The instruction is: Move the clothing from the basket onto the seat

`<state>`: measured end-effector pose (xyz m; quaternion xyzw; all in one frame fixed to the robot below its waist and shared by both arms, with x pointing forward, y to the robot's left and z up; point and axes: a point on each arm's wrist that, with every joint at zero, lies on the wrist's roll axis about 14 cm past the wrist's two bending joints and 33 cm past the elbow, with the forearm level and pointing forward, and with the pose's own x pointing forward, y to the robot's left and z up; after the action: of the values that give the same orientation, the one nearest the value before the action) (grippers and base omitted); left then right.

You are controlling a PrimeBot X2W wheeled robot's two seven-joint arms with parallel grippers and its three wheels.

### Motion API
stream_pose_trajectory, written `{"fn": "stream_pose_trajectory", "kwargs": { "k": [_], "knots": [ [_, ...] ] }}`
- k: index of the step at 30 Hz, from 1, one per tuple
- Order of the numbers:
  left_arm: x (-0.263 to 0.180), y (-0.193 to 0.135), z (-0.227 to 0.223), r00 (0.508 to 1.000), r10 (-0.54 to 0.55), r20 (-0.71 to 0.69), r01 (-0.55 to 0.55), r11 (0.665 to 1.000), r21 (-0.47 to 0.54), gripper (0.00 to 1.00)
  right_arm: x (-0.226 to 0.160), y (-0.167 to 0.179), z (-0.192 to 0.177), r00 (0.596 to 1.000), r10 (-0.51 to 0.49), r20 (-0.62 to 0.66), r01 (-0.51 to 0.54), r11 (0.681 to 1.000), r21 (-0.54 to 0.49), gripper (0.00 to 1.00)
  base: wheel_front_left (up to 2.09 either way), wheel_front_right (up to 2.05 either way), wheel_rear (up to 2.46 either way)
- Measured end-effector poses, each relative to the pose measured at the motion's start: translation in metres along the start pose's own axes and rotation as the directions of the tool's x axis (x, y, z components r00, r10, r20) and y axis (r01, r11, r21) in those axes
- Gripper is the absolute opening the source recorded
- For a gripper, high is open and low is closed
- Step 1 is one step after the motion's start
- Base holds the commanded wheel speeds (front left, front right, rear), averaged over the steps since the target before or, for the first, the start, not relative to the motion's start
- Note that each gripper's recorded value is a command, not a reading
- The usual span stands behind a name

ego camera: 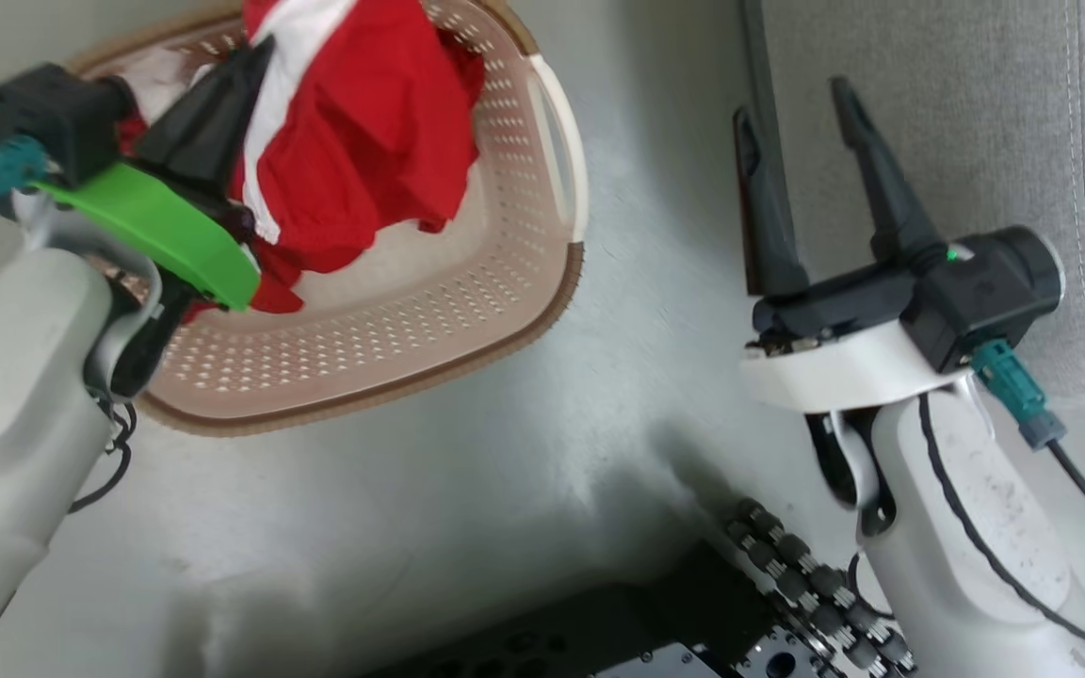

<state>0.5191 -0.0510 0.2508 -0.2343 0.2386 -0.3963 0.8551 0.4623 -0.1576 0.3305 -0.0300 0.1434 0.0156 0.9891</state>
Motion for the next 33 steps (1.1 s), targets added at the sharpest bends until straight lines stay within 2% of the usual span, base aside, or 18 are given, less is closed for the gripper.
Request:
{"fn": "stream_pose_trajectory", "kwargs": {
  "k": [7,10,14,19,23,30,32,33],
  "knots": [
    [-0.029,0.017,0.061,0.989,0.094,0.114,-0.099,0.994,0.044,0.0,0.012,0.012,0.033,0.995,0.036,0.098,-0.036,0.999,-0.007,1.0,0.0,0.0,0.0],
    [-0.046,0.022,0.107,0.965,0.132,0.227,-0.149,0.987,0.059,0.0,0.016,0.018,0.046,0.989,0.054,0.137,-0.053,0.999,-0.011,1.0,0.0,0.0,0.0],
    [-0.069,0.013,0.161,0.921,0.147,0.36,-0.184,0.98,0.071,0.0,0.018,0.035,0.064,0.978,0.101,0.182,-0.099,0.995,-0.019,1.0,0.0,0.0,0.0],
    [-0.097,-0.002,0.191,0.891,0.149,0.429,-0.214,0.971,0.108,0.0,0.015,0.059,0.08,0.961,0.169,0.218,-0.167,0.986,-0.026,1.0,0.0,0.0,0.0],
    [-0.123,-0.023,0.221,0.863,0.125,0.49,-0.239,0.955,0.177,0.0,0.01,0.086,0.103,0.929,0.25,0.272,-0.248,0.968,-0.042,1.0,0.0,0.0,0.0],
    [-0.16,-0.063,0.24,0.835,0.101,0.541,-0.251,0.945,0.211,0.0,-0.007,0.119,0.139,0.868,0.36,0.341,-0.356,0.931,-0.077,1.0,0.0,0.0,0.0],
    [-0.17,-0.07,0.24,0.832,0.107,0.544,-0.262,0.941,0.215,0.0,-0.014,0.129,0.148,0.846,0.395,0.359,-0.388,0.917,-0.093,1.0,0.0,0.0,0.0],
    [-0.181,-0.077,0.24,0.829,0.115,0.547,-0.274,0.937,0.218,0.0,-0.023,0.141,0.159,0.818,0.434,0.379,-0.427,0.898,-0.107,1.0,0.0,0.0,0.0]
  ]
}}
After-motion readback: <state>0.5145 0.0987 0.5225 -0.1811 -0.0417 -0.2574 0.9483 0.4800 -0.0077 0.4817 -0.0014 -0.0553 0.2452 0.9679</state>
